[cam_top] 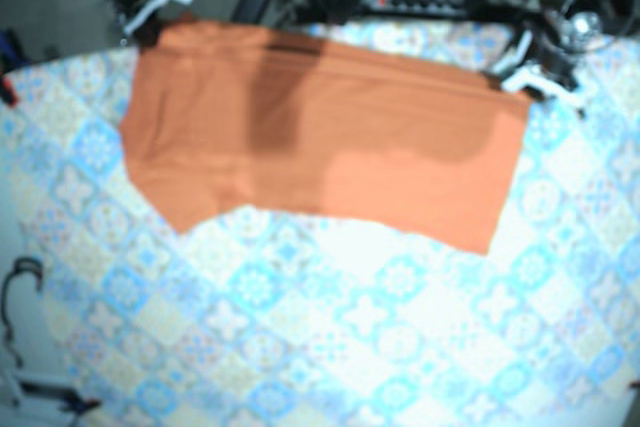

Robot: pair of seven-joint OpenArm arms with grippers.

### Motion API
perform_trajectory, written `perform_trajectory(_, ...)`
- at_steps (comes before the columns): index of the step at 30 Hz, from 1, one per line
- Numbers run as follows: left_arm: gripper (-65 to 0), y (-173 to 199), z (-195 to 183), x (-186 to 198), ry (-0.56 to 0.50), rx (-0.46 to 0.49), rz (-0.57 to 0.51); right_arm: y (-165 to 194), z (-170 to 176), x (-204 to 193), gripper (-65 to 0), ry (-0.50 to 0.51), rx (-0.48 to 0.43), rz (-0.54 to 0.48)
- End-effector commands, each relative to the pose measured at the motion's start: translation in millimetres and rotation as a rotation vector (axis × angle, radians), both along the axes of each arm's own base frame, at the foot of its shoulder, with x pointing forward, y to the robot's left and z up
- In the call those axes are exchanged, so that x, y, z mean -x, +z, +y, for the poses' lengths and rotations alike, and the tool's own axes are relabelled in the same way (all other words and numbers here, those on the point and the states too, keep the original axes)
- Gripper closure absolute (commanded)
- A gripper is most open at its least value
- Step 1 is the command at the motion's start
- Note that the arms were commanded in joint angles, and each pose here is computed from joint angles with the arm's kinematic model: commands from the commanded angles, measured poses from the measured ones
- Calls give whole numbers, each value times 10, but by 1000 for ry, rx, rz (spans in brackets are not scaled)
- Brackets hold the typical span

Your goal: Fold the T-shirt properly

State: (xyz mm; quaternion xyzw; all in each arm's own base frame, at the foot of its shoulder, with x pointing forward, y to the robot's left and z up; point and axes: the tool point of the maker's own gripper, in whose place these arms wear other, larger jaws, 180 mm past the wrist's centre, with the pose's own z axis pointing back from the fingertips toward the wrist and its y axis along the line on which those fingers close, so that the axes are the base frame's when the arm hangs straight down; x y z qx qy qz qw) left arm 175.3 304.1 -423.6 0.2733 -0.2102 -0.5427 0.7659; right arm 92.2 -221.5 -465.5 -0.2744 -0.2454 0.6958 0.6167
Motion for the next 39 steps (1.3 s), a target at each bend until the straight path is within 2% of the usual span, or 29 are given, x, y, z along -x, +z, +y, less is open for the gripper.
perform_trajectory(1, 0, 102, 83, -99, 0, -34, -34, 52, -48, -25, 0, -5, 10, -20)
perform_trajectory(13, 0, 231, -19, -473, -21, -22, -114, 64, -49, -114, 0, -9, 10, -39)
perform_trajectory(26, 0, 75, -9, -525, -26, -30, -83, 61, -54, -111, 0, -9, 14, -38)
perform_trajectory(30, 0, 75, 24, -550, -45, -65, -86, 60, -50, -110, 0, -10, 13, -38)
perform_trajectory(35, 0, 12, -82, -525, -76, -59, -69, 60, -50, -110, 0, -10, 13, -38)
perform_trajectory(39, -59, 3, -95, -519, -79, -57, -66, 60, -50, -110, 0, -10, 13, -38)
